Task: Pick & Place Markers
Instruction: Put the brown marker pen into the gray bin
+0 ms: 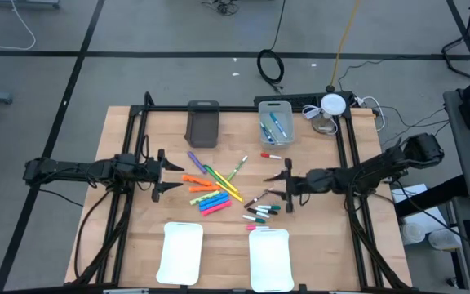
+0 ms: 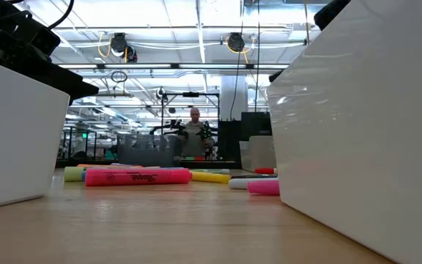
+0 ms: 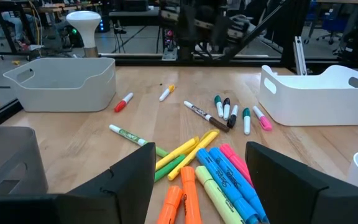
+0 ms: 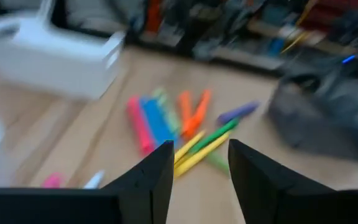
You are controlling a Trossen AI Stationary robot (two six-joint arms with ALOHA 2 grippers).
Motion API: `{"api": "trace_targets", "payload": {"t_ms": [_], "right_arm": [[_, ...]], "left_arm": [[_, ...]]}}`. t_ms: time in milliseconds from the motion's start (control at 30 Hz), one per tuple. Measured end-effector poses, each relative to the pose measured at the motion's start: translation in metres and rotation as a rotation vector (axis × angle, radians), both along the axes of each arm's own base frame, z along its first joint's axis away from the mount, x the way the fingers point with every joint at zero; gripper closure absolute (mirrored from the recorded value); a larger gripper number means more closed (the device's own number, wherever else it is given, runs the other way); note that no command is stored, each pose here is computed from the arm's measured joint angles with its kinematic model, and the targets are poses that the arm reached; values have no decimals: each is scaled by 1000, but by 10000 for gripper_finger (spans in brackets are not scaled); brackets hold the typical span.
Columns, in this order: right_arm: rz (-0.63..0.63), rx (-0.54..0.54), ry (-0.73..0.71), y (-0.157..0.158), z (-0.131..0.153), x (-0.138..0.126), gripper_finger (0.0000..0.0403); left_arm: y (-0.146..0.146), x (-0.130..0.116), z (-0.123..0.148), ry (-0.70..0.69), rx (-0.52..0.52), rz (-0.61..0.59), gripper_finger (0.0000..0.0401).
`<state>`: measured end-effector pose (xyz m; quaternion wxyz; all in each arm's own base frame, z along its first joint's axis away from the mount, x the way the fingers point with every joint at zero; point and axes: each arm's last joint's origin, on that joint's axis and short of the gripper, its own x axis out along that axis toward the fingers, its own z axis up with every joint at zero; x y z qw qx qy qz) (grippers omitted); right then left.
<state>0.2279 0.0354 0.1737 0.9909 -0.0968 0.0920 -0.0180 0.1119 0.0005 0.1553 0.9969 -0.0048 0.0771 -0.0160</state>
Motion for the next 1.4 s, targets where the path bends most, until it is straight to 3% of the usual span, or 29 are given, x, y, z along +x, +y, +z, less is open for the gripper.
{"api": "trace_targets", "payload": {"t_ms": [167, 367, 467, 600, 700, 767, 867, 1167, 1300, 1400], "right_arm": [[-64, -23, -135, -16, 4, -6, 264], [-125, -41, -116, -32, 5, -2, 264], [-88, -59, 7, -40, 11, 11, 264], [-7, -6, 286, -54, 25, 34, 264], [37, -45, 442, -63, 24, 38, 264], [59, -112, 459, -66, 24, 40, 264], [54, -122, 473, -70, 22, 39, 264], [61, -112, 454, -56, 23, 43, 264], [70, -39, 493, -41, 25, 55, 264], [101, -92, 517, -22, 30, 74, 264]], "left_arm": [[0, 0, 0, 0, 0, 0, 150], [0, 0, 0, 0, 0, 0, 150], [0, 0, 0, 0, 0, 0, 150], [0, 0, 0, 1, 0, 0, 150], [0, 0, 0, 0, 0, 0, 150], [0, 0, 0, 0, 0, 0, 150], [0, 0, 0, 1, 0, 0, 150], [0, 0, 0, 0, 0, 0, 150], [0, 0, 0, 0, 0, 0, 150], [0, 0, 0, 1, 0, 0, 150]]}}
